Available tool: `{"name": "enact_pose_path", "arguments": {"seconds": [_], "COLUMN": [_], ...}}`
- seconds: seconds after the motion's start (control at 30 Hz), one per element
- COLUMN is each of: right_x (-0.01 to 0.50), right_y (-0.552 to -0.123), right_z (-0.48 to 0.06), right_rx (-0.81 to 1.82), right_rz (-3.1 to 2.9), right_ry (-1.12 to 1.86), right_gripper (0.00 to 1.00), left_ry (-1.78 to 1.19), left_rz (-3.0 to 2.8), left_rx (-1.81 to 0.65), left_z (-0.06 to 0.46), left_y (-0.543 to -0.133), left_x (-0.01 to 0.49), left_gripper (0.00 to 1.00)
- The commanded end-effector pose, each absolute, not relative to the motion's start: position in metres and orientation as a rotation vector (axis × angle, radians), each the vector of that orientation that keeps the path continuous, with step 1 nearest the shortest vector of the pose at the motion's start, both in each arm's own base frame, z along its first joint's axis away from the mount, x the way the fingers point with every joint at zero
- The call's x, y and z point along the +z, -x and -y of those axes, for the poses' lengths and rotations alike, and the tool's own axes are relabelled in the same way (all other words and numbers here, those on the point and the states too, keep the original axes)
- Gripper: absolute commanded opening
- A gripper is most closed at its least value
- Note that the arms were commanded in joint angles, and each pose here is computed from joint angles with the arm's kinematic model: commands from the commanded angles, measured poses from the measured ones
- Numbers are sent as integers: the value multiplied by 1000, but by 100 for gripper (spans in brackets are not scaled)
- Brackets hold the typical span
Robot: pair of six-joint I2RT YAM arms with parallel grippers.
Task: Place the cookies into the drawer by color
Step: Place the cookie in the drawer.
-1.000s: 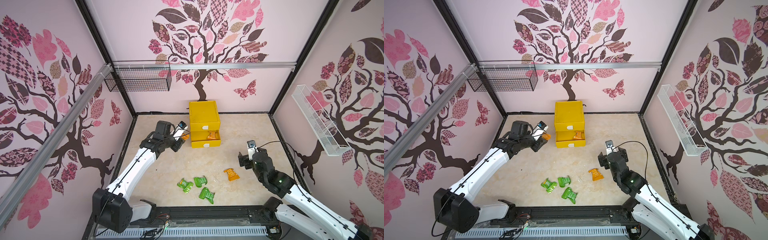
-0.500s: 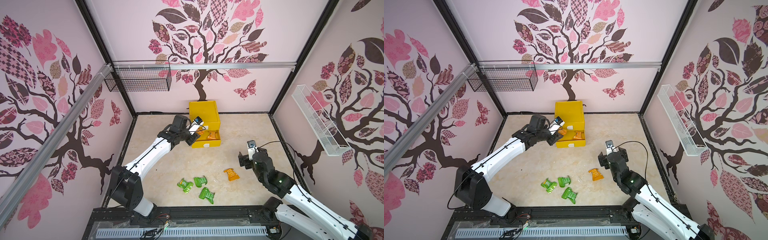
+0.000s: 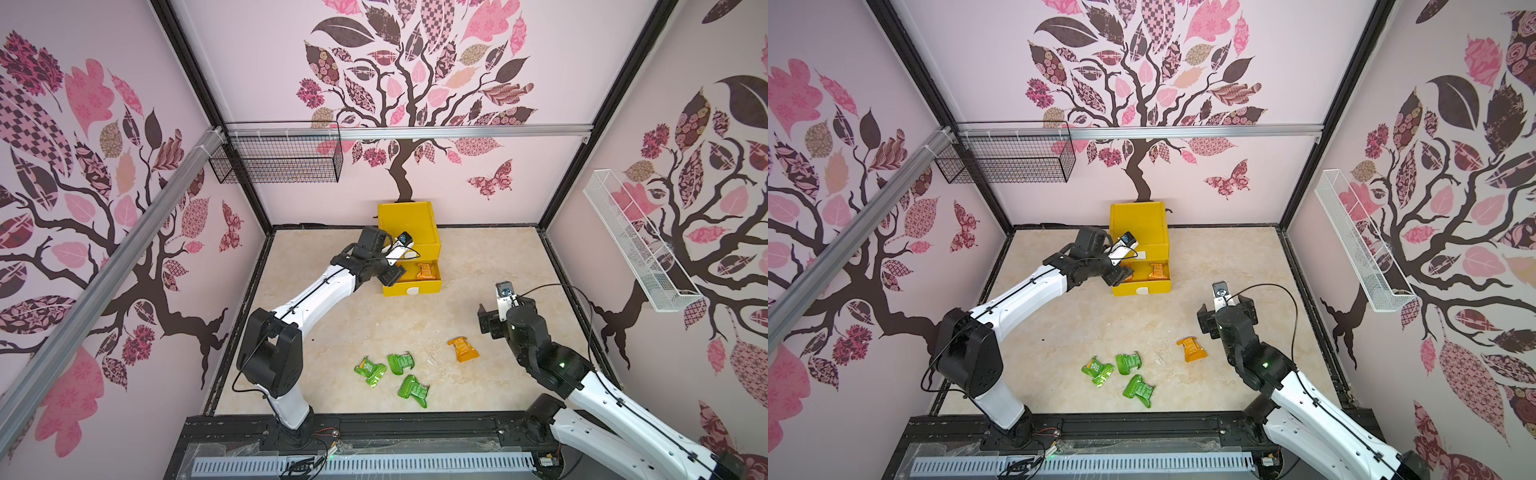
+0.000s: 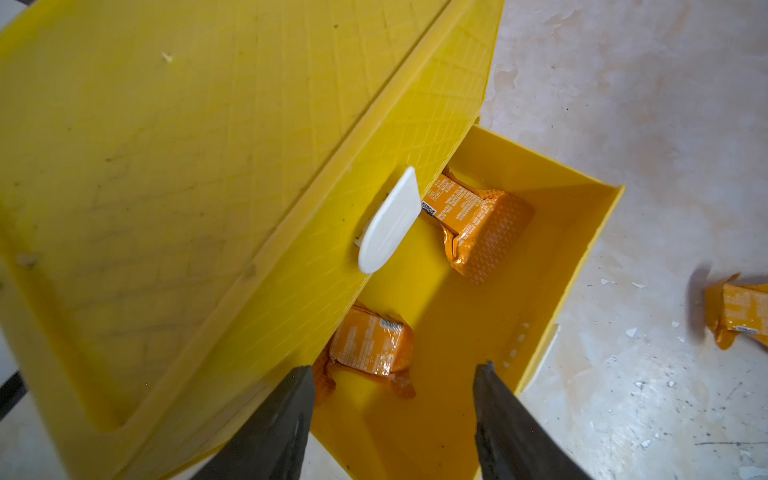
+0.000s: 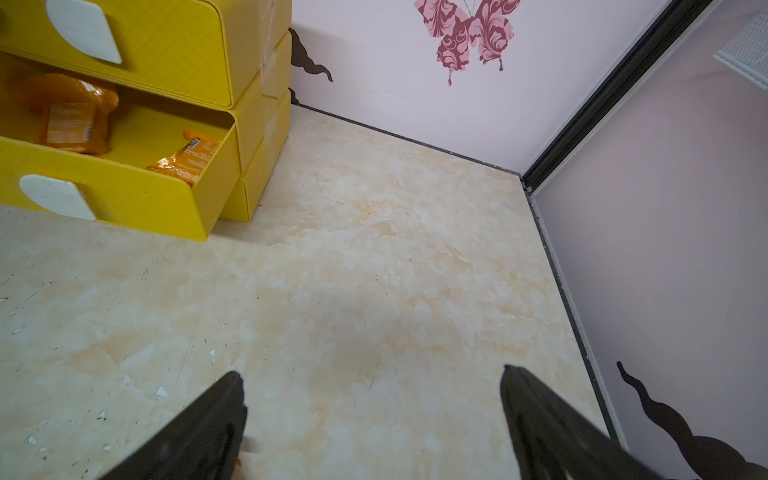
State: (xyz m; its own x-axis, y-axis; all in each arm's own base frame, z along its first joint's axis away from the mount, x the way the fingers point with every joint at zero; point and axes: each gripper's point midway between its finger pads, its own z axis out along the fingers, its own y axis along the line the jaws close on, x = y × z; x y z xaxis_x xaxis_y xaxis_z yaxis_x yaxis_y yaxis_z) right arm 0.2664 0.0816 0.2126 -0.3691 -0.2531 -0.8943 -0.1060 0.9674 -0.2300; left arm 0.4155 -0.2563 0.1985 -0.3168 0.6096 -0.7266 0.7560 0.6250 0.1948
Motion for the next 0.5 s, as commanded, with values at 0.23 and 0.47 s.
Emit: {"name": "enact_pose_path", "arguments": {"seconds": [0.23,0.47], "right_x": [219,217], "right_y": [-268,-268], "right_z": [-83,-83], "right_rx": [-143,-144], "right_rz": [-1937,-1943], "right_ry": [249,253], "right_gripper": [99,99], "left_ry": [-1033,-983], "left_rz": [-1962,-1944], "left_rx": [-238,-268], "left_z": [255,247], "left_y": [-405,-387], "left_x": [231,258], "left_gripper": [77,89]}}
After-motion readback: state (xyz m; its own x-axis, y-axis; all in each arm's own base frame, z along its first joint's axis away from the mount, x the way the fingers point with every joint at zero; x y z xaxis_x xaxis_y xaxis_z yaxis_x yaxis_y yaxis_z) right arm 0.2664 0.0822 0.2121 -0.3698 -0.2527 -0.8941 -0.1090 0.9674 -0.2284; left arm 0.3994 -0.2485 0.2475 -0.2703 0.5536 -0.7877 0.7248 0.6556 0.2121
